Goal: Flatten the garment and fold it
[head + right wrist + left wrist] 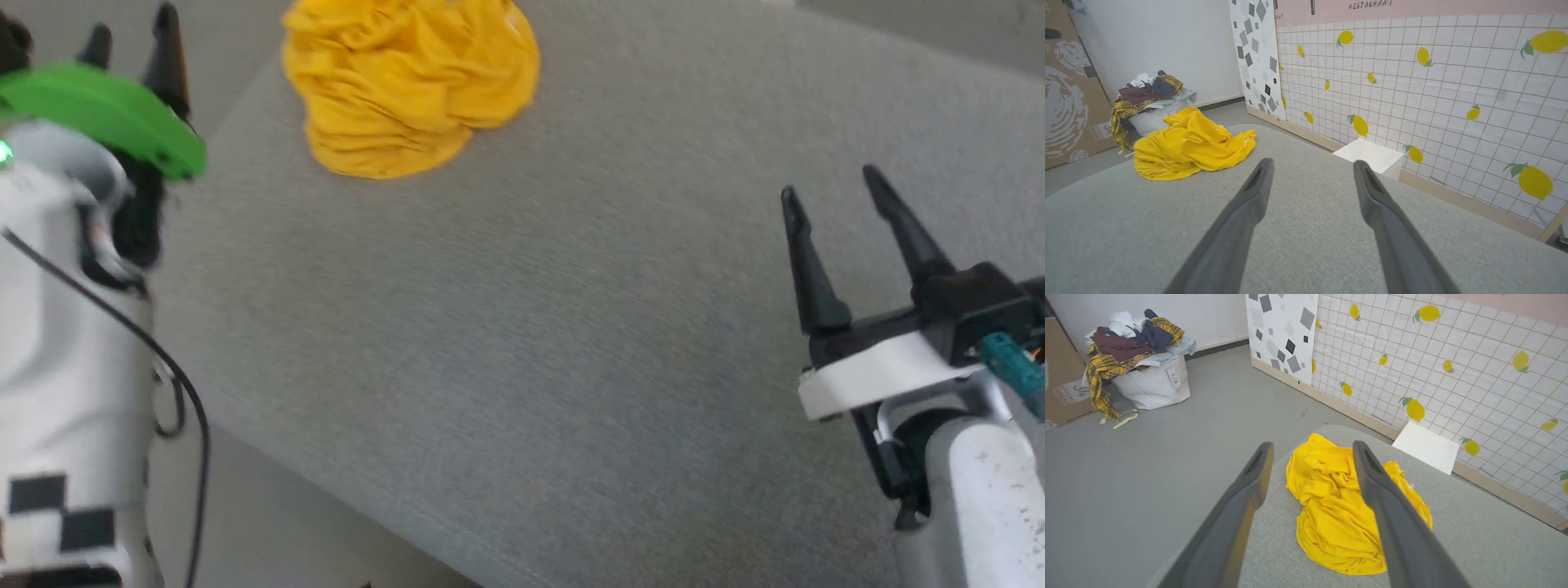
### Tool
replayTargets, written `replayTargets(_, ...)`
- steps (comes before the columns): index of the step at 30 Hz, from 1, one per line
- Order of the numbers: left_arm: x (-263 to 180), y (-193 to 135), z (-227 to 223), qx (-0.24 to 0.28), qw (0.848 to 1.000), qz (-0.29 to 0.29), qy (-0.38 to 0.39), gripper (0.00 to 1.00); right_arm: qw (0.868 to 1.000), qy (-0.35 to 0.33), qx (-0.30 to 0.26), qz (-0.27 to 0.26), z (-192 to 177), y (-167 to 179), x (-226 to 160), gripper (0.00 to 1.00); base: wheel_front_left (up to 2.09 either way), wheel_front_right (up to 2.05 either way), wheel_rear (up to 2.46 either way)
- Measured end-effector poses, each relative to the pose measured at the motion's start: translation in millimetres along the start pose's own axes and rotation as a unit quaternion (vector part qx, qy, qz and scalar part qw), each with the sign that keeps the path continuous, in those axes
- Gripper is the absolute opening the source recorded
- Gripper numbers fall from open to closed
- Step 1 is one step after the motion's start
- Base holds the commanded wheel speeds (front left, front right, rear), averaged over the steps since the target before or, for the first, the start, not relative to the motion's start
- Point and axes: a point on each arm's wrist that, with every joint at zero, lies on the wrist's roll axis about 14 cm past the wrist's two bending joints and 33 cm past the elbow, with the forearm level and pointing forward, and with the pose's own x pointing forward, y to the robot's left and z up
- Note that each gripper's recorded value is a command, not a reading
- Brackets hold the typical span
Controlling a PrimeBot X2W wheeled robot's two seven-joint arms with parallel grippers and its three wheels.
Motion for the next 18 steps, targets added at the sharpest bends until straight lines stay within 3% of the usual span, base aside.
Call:
replayTargets(3, 37.2, -22.9, -20.5, -0.01, 0.997, -0.013, 0.071, 1.0, 1.0, 0.015, 0.008, -0.023, -21.7, -24.2, 0.1, 1.0, 0.0, 0.0, 0.0)
replayTargets(6, 60.3, -37.0, -65.9, -0.029, 0.984, -0.01, 0.178, 1.0, 0.998, 0.031, 0.018, -0.049, -44.8, -46.1, -4.9, 1.0, 0.0, 0.0, 0.0)
replayTargets(12, 81.5, -45.7, -147.3, -0.043, 0.946, 0.025, 0.322, 1.0, 0.992, 0.062, 0.026, -0.105, -82.6, -88.5, -29.5, 1.0, 0.0, 0.0, 0.0)
replayTargets(18, 72.7, -59.8, -230.4, -0.056, 0.9, 0.047, 0.43, 1.0, 0.984, 0.089, 0.03, -0.154, -111.5, -120.2, -56.3, 1.0, 0.0, 0.0, 0.0)
